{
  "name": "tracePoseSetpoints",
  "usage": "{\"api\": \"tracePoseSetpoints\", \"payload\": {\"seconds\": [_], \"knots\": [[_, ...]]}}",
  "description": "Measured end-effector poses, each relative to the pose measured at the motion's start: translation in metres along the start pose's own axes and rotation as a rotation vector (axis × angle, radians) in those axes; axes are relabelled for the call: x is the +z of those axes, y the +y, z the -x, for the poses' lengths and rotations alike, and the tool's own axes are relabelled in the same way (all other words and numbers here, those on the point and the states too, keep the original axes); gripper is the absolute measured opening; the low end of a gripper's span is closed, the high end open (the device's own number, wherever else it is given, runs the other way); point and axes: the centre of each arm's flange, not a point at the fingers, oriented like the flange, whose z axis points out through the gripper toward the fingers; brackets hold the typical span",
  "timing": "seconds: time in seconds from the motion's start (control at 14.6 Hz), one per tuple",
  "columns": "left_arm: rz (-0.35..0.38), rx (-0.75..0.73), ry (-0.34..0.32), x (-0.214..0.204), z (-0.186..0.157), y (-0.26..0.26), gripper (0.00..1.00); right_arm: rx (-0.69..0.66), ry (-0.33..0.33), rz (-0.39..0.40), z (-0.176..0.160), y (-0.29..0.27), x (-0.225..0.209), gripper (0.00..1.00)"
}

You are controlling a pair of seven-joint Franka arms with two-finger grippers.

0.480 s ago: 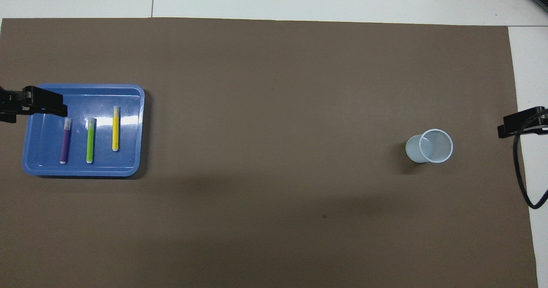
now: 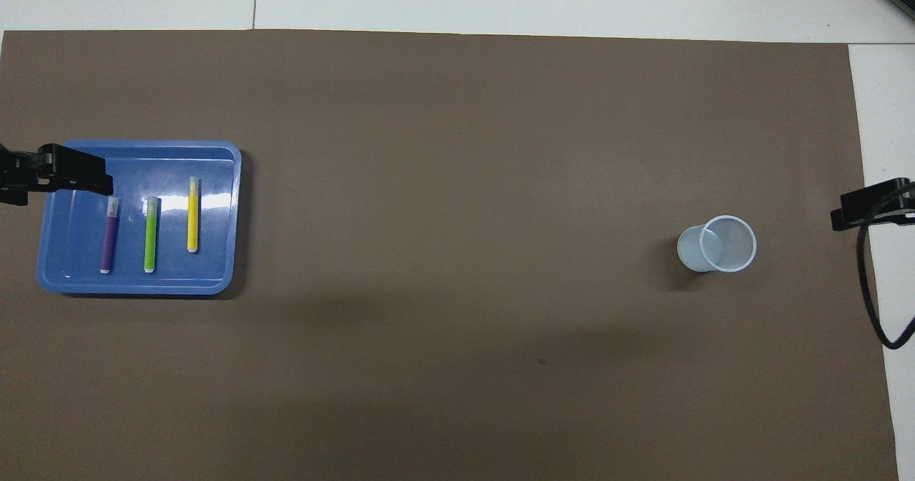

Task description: Transfer and insert pens with both arms

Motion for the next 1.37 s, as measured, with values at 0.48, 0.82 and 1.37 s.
{"api": "tracePoseSetpoints", "payload": {"seconds": [0.48,0.82,1.37], "knots": [[0.000,0.000,0.001,0.000,0.000,0.000,1.00,0.000,0.000,0.000,0.000,0.000,0.000,1.00],[0.000,-0.005,0.000,0.000,0.000,-0.003,1.00,-0.001,-0.003,0.000,0.000,-0.001,0.001,1.00],[-0.002,-0.022,-0.038,0.015,0.000,-0.028,1.00,-0.011,-0.015,0.000,0.001,-0.005,0.004,1.00]]}}
